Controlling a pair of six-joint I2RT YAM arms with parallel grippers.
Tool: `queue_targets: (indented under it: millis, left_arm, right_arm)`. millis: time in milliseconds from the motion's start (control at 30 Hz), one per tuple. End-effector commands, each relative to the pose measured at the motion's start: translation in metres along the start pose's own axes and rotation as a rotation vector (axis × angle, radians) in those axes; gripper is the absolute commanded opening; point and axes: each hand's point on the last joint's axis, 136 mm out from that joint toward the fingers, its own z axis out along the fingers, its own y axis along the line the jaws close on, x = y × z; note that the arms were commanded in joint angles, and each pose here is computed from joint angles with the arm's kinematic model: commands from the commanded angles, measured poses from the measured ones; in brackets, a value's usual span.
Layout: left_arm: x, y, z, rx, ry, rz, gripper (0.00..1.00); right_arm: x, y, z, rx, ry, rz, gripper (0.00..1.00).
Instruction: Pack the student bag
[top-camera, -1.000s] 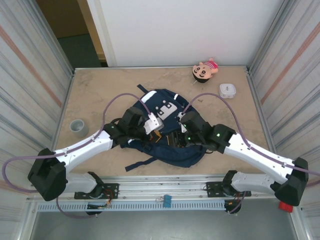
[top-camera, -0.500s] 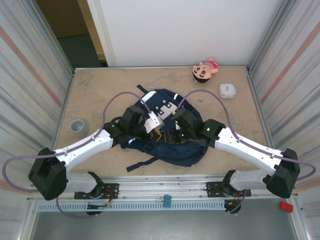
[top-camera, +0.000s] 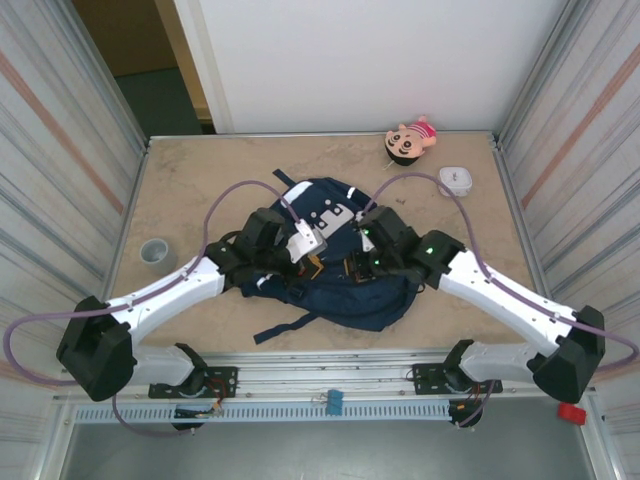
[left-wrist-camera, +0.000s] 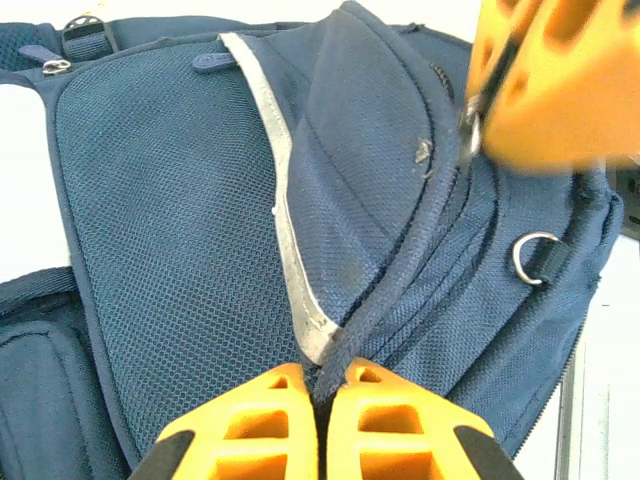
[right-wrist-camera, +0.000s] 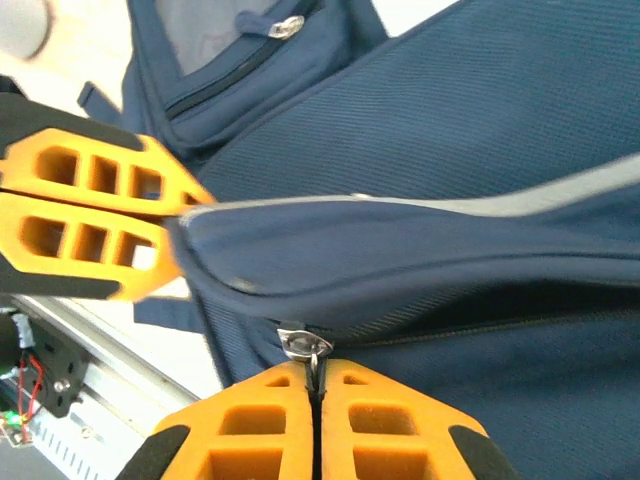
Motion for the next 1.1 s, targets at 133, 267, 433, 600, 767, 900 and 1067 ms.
queue_targets:
  millis: [133, 267, 433, 600, 767, 900, 1067]
  left_arm:
    - [0.016, 0.025, -0.020, -0.124, 0.054, -0.004, 0.00]
    - [0.021, 0.027, -0.026, -0.137, 0.049, 0.002, 0.00]
    - [0.009, 0.011, -0.035, -0.064, -0.031, 0.025, 0.25]
    - [-0.024, -0.015, -0.032, 0.029, -0.111, 0.082, 0.55]
    - [-0.037, -0.034, -0.011, 0.090, -0.085, 0.137, 0.57]
    - [-0.035, -0.037, 0.006, 0.109, -0.054, 0.145, 0.53]
    - [-0.024, -0.032, 0.016, 0.097, -0.006, 0.162, 0.25]
  right_arm:
    - [0.013, -0.036, -0.014, 0.011, 0.089, 0.045, 0.00]
    - [0.012, -0.037, -0.010, -0.030, 0.106, 0.067, 0.00]
    - [0.008, 0.003, -0.010, -0.209, 0.121, 0.014, 0.00]
    - [0.013, 0.018, -0.006, -0.236, 0.156, -0.014, 0.00]
    - [0.018, 0.029, -0.003, -0.268, 0.187, -0.022, 0.00]
    - [0.018, 0.031, -0.005, -0.286, 0.184, -0.018, 0.00]
    - [0.018, 0.025, -0.008, -0.300, 0.179, 0.006, 0.00]
